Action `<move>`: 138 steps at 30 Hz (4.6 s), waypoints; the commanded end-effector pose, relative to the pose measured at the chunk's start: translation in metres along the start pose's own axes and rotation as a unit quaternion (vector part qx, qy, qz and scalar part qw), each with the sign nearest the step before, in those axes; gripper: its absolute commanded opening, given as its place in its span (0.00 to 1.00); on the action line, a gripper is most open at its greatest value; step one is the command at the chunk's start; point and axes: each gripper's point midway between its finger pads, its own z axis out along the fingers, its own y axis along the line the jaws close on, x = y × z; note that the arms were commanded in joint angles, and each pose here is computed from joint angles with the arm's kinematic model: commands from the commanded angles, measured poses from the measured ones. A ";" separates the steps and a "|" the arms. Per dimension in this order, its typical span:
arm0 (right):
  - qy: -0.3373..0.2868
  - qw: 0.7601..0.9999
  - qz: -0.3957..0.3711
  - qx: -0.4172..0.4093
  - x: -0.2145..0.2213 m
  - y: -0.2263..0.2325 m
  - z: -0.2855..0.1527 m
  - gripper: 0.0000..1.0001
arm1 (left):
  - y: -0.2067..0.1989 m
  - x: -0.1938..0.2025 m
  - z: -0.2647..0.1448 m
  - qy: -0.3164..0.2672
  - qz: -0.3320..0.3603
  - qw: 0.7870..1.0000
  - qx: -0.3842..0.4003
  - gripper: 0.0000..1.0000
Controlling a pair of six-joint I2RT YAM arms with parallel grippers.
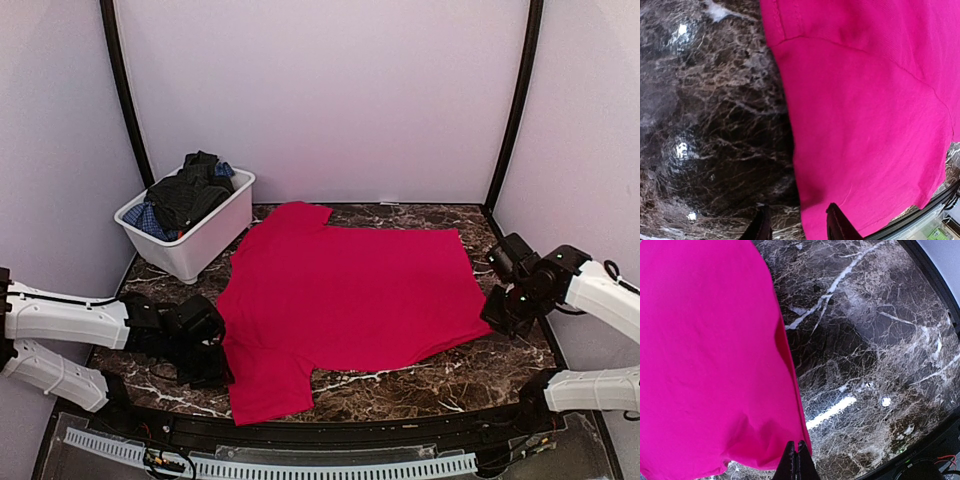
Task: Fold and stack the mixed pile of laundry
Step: Pick up the flattened T-shirt from the center of the board, then fold the flattened T-shirt at the center of the board.
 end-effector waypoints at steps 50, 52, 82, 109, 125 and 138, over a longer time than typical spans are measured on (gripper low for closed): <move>-0.093 0.976 0.197 0.016 -0.053 -0.021 0.004 0.00 | -0.099 -0.144 -0.101 -0.140 0.025 0.986 0.090 0.00; -0.097 0.975 0.198 0.018 -0.058 -0.021 0.005 0.00 | -0.101 -0.151 -0.101 -0.141 0.023 0.985 0.098 0.00; -0.100 0.984 0.141 0.050 -0.115 -0.003 0.068 0.00 | -0.130 -0.239 -0.099 -0.190 0.060 0.975 0.096 0.00; -0.020 1.000 -0.005 -0.022 -0.134 0.053 0.097 0.60 | -0.108 -0.286 -0.075 -0.210 0.071 0.974 0.038 0.43; 0.096 0.976 -0.064 -0.185 -0.055 0.086 0.082 0.60 | -0.032 -0.195 -0.040 -0.117 0.096 0.988 -0.008 0.48; 0.146 0.975 -0.084 -0.147 -0.041 0.082 0.120 0.57 | -0.027 -0.200 -0.011 -0.083 0.111 0.990 -0.033 0.46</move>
